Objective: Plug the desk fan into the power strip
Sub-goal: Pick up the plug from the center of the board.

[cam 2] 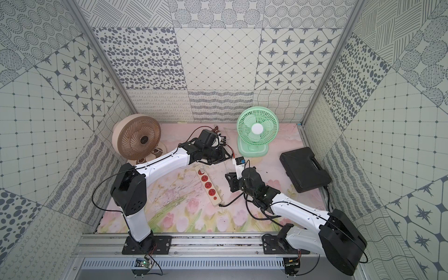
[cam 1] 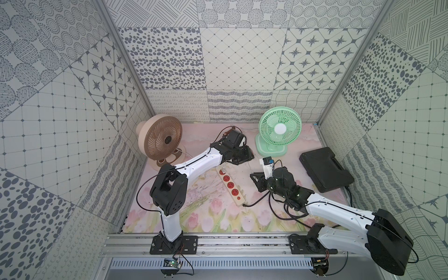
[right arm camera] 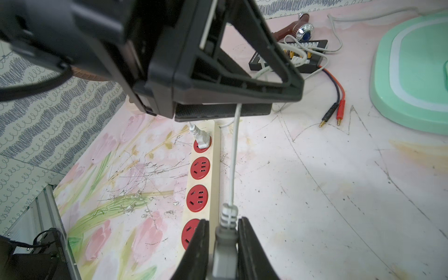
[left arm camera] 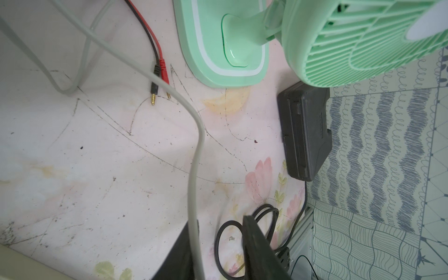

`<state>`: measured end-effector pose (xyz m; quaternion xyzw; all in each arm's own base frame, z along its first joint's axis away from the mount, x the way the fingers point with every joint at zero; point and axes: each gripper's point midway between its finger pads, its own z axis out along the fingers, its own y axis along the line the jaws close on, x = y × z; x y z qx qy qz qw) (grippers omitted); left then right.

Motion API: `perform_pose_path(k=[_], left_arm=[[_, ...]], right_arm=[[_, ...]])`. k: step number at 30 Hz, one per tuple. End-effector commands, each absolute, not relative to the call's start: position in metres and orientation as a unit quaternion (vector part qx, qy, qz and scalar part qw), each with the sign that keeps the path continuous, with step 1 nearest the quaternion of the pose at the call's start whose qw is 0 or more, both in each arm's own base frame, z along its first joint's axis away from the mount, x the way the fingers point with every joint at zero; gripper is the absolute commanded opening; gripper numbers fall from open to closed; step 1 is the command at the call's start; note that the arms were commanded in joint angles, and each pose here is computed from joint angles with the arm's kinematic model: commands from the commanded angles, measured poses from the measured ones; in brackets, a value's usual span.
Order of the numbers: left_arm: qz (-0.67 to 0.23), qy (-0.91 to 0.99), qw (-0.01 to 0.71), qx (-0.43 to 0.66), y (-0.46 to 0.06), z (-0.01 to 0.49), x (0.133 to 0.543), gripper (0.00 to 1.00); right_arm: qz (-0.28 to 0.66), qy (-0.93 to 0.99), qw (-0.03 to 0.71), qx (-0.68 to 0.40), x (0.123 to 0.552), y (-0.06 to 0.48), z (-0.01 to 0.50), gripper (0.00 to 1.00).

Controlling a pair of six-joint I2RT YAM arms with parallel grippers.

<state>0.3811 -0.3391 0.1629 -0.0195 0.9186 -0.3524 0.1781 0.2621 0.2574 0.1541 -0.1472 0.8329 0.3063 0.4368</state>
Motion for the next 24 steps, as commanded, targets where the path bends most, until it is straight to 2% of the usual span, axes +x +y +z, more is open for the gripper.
perform_pose_path(k=[1, 6, 9, 12, 14, 17, 21, 22, 24], left_arm=[[-0.355, 0.920, 0.167, -0.019, -0.331, 0.164, 0.384, 0.30], [-0.359, 0.918, 0.165, -0.023, -0.327, 0.165, 0.389, 0.16], [-0.364, 0.917, 0.166, -0.020, -0.327, 0.166, 0.391, 0.01], [-0.370, 0.914, 0.166, -0.010, -0.330, 0.171, 0.391, 0.00], [-0.375, 0.911, 0.172, -0.001, -0.331, 0.175, 0.391, 0.00], [-0.377, 0.906, 0.190, 0.016, -0.331, 0.186, 0.392, 0.00], [-0.383, 0.898, 0.211, 0.044, -0.335, 0.200, 0.387, 0.00], [-0.383, 0.897, 0.216, 0.052, -0.336, 0.202, 0.385, 0.00], [-0.382, 0.893, 0.227, 0.070, -0.340, 0.209, 0.379, 0.00]], right_arm=[[0.313, 0.822, 0.448, -0.157, 0.260, 0.260, 0.158, 0.09], [0.317, 0.823, 0.445, -0.157, 0.259, 0.261, 0.157, 0.09], [0.319, 0.823, 0.443, -0.158, 0.259, 0.262, 0.156, 0.09], [0.321, 0.822, 0.441, -0.161, 0.258, 0.263, 0.157, 0.10], [0.323, 0.822, 0.440, -0.161, 0.257, 0.264, 0.158, 0.30], [0.322, 0.830, 0.424, -0.166, 0.254, 0.264, 0.157, 0.51], [0.321, 0.838, 0.404, -0.175, 0.251, 0.267, 0.170, 0.89], [0.318, 0.843, 0.399, -0.172, 0.250, 0.266, 0.170, 0.96], [0.312, 0.853, 0.394, -0.143, 0.255, 0.259, 0.173, 0.97]])
